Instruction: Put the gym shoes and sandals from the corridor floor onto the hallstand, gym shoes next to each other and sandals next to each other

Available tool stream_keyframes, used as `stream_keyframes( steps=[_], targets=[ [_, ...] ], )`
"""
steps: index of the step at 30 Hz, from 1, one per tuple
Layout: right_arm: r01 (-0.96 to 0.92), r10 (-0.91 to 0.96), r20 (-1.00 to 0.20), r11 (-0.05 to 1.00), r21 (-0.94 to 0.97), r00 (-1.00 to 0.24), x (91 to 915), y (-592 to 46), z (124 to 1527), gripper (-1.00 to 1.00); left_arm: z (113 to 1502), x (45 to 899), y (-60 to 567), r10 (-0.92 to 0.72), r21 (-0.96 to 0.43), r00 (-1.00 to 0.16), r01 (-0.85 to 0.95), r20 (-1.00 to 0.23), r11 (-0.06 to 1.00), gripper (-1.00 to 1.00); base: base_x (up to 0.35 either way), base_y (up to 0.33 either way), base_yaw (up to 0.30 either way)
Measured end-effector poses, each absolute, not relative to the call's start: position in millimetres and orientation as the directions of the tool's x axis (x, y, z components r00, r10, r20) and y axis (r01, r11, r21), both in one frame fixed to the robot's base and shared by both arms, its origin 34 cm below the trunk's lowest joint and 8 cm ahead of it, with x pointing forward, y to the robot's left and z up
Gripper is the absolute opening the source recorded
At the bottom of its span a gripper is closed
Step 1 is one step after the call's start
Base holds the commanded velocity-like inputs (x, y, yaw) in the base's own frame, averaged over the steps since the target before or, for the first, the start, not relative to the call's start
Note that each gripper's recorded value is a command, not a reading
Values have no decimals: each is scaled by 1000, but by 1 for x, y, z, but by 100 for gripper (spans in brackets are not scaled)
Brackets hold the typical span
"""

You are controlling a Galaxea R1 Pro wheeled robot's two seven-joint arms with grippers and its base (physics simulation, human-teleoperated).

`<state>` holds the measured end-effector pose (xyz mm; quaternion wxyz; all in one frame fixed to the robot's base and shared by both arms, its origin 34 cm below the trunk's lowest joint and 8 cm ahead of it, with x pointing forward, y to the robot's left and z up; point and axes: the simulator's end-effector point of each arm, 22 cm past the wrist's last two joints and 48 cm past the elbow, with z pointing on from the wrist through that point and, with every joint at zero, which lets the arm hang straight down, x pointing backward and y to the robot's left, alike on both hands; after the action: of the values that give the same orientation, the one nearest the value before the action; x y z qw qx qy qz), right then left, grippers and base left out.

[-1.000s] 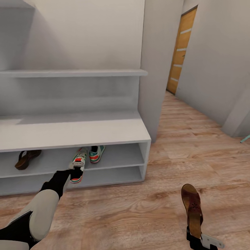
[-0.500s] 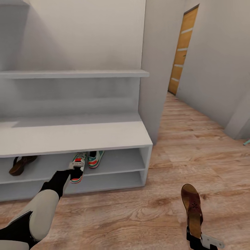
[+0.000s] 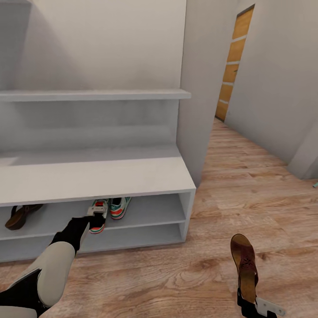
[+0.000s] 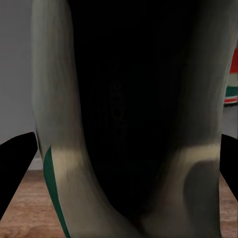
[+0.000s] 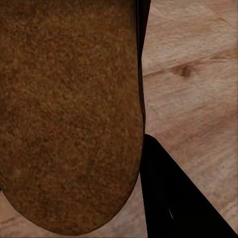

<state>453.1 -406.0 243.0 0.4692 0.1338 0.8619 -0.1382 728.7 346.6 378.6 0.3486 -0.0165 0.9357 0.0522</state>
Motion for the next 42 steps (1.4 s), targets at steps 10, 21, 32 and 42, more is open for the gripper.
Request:
stream_keyframes(
  steps=[10, 21, 32, 42],
  targets=[
    [363, 102, -846, 925, -113, -523, 453, -407, 243, -100, 378, 729, 346, 9, 88, -757, -63, -653, 994, -100, 2, 0, 0],
    [364, 105, -832, 923, -122, -544, 445, -407, 233, -100, 362, 726, 347, 1, 84, -771, -68, -637, 994, -100, 0, 0, 0],
    [365, 105, -832, 923, -122, -544, 445, -408, 233, -100, 362, 725, 348, -1, 84, -768, -72, -641, 994, -100, 9, 0, 0],
    [363, 104, -832, 924, -122, -544, 446, -407, 233, -100, 363, 725, 350, 2, 88, -765, -71, -644, 994, -100, 38, 0, 0]
  ],
)
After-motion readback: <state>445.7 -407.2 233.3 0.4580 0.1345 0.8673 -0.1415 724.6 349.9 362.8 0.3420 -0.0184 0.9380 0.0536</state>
